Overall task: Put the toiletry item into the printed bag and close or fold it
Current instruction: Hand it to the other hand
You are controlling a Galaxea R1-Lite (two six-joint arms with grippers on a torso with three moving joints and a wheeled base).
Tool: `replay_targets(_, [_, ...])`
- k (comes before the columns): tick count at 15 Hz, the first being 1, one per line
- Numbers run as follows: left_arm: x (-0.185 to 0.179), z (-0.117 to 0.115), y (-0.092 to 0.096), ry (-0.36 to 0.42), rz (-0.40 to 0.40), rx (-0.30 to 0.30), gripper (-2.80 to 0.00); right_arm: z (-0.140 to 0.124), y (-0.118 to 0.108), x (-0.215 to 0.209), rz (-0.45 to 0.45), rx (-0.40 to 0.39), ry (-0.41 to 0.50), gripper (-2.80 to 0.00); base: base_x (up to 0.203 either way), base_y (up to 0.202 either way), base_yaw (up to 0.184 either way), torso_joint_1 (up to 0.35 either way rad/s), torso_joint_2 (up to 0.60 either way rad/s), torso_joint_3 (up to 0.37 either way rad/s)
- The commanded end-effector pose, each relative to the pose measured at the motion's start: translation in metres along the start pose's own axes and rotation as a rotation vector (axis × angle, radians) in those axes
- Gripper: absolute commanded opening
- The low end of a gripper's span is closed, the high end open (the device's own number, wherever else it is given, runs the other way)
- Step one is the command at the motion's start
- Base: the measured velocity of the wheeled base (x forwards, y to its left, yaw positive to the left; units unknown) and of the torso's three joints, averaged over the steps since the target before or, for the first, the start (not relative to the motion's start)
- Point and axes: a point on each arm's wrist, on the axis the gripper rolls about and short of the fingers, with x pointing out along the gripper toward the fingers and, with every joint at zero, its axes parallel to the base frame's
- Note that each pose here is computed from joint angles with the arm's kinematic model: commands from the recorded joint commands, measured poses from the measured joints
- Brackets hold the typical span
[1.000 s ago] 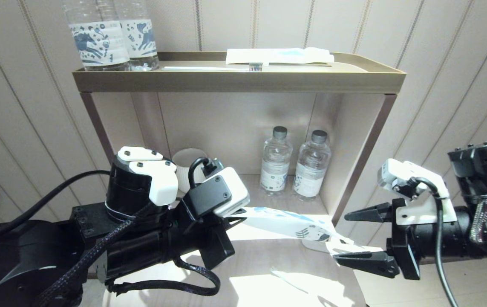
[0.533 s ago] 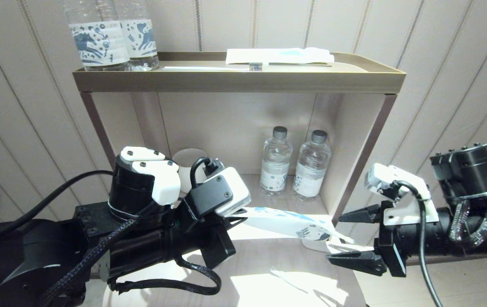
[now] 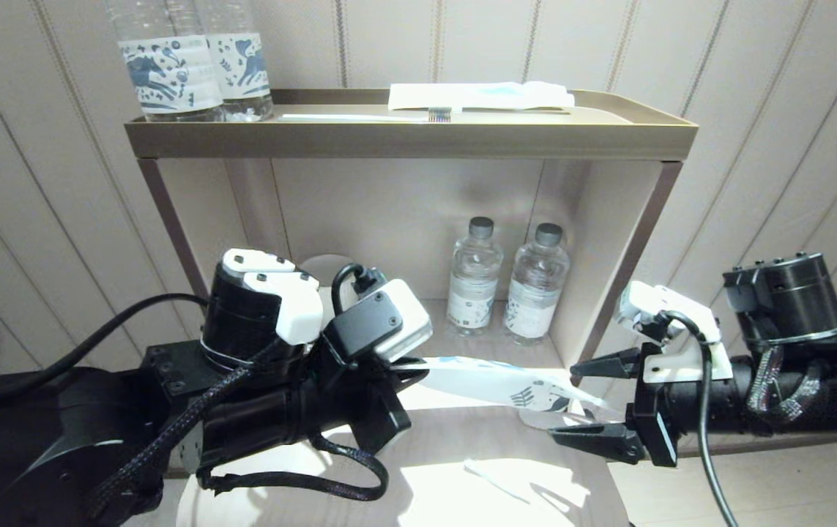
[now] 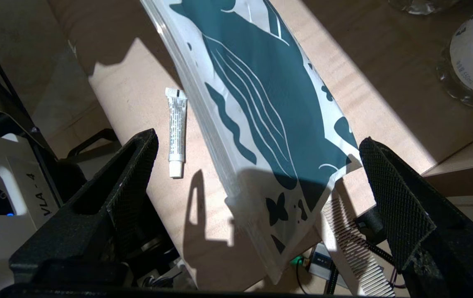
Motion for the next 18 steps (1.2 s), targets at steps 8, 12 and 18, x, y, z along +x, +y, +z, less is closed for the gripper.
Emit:
replay_targets(8, [0.015,-0.001,0.007,0.042,-0.007,-0.172,-2.80,-0.018,-0.009,0.015,0.006,0.025,-0.012,0.00,0.000,0.000,0.000,0.000,0.00,0.000])
replay_targets(12, [0.012,-0.001,0.007,0.038,-0.013,-0.171,-2.80,-0.014,-0.016,0.018,-0.006,0.025,-0.019,0.00,0.000,0.000,0.000,0.000,0.00,0.000])
replay_targets(18, [0.012,-0.001,0.007,0.034,-0.024,-0.172,-2.80,-0.013,-0.017,0.020,-0.002,0.020,-0.014,-2.80,0.000,0.000,0.000,0.000,0.00,0.000])
